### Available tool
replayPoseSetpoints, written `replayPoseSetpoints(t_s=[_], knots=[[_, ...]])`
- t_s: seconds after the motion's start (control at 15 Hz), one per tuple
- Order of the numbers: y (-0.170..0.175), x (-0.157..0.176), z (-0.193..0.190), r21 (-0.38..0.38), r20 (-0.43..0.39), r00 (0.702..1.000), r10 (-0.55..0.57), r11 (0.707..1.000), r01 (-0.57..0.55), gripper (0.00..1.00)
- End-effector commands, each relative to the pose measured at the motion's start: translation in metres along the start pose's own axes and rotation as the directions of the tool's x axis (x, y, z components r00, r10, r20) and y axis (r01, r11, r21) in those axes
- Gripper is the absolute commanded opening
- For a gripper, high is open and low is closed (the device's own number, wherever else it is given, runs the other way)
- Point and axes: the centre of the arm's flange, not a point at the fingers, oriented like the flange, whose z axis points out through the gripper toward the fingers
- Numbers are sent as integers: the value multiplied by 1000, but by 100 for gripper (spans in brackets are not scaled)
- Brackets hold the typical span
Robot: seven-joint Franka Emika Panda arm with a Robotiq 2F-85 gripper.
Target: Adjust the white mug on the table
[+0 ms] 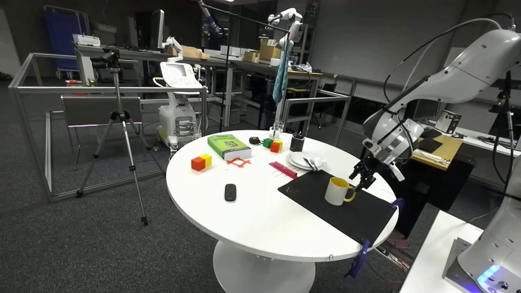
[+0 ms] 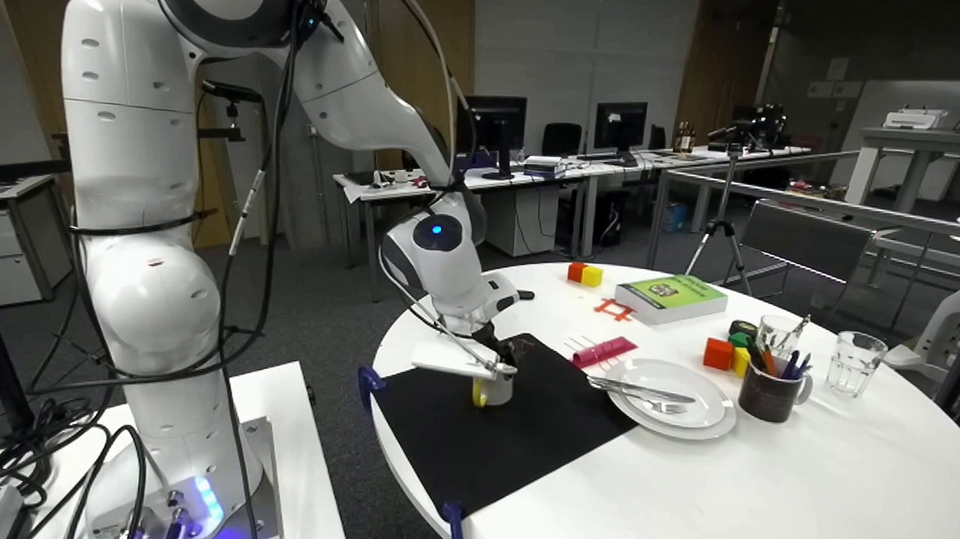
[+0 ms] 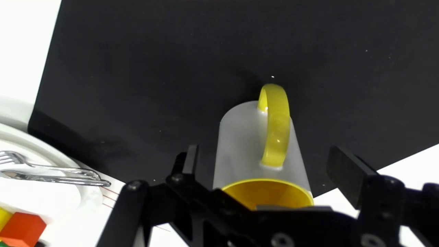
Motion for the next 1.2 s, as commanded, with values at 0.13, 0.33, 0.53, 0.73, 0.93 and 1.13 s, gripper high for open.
replayPoseSetpoints(t_s=[0.13, 0.33, 0.53, 0.73, 0.93, 1.13], knots=[[1, 1, 22, -27, -16, 1000, -16, 1000, 16, 100], [2, 3, 27, -22, -13, 999, -30, 999, 29, 74], [2, 2, 31, -17, 1, 999, -35, 999, 35, 53], [0, 1, 35, -7, 19, 999, -44, 999, 45, 30], [2, 1, 35, -2, 30, 997, -65, 998, 65, 5], [7, 2, 34, -1, 35, 995, -98, 995, 98, 2]])
